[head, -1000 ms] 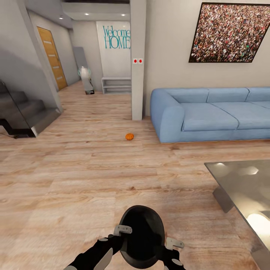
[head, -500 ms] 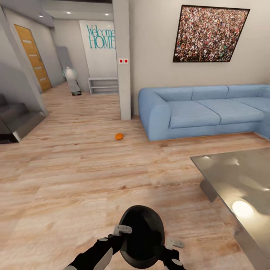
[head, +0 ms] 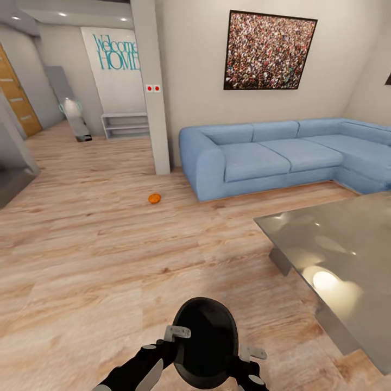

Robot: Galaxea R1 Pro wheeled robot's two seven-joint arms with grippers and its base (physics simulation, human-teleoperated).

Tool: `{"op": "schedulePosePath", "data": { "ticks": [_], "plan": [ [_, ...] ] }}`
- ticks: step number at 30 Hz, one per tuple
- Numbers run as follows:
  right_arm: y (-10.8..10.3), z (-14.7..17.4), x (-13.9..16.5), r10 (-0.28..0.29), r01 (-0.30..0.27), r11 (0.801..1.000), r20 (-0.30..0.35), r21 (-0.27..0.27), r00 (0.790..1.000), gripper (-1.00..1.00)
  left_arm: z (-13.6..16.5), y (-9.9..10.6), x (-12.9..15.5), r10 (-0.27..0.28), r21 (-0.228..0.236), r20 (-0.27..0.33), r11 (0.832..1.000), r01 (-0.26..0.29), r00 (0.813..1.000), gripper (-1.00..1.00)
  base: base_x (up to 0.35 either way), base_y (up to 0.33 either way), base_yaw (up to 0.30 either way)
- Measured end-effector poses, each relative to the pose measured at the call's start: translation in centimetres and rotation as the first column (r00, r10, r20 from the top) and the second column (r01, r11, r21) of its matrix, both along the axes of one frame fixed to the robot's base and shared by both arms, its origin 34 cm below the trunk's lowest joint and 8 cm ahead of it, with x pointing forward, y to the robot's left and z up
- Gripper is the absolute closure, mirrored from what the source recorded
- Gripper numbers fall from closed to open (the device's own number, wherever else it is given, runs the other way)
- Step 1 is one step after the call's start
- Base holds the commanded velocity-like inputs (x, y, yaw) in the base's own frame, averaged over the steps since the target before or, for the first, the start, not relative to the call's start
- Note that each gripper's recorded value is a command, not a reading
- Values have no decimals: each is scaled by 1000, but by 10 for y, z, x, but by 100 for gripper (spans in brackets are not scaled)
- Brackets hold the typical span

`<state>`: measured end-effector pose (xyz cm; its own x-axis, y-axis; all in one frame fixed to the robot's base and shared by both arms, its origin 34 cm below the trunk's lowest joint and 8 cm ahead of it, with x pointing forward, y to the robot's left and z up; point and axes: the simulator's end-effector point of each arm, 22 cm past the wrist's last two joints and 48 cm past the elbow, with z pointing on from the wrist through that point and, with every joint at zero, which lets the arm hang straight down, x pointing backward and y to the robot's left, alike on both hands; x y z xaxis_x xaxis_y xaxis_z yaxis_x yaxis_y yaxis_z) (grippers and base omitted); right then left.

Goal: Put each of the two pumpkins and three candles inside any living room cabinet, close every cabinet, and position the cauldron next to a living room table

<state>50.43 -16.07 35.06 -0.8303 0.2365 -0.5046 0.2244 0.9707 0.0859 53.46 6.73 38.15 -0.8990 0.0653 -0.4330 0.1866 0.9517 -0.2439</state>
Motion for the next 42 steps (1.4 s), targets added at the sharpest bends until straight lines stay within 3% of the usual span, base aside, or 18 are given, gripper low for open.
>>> {"op": "schedulePosePath", "data": {
  "ticks": [42],
  "plan": [
    [0, 4, 3, -1, 1, 1000, 11, 1, 1000, 100, 5, 0, 3, 0, 0, 11, 1000, 0, 1000, 100, -1, 134, -256]
  ]
}}
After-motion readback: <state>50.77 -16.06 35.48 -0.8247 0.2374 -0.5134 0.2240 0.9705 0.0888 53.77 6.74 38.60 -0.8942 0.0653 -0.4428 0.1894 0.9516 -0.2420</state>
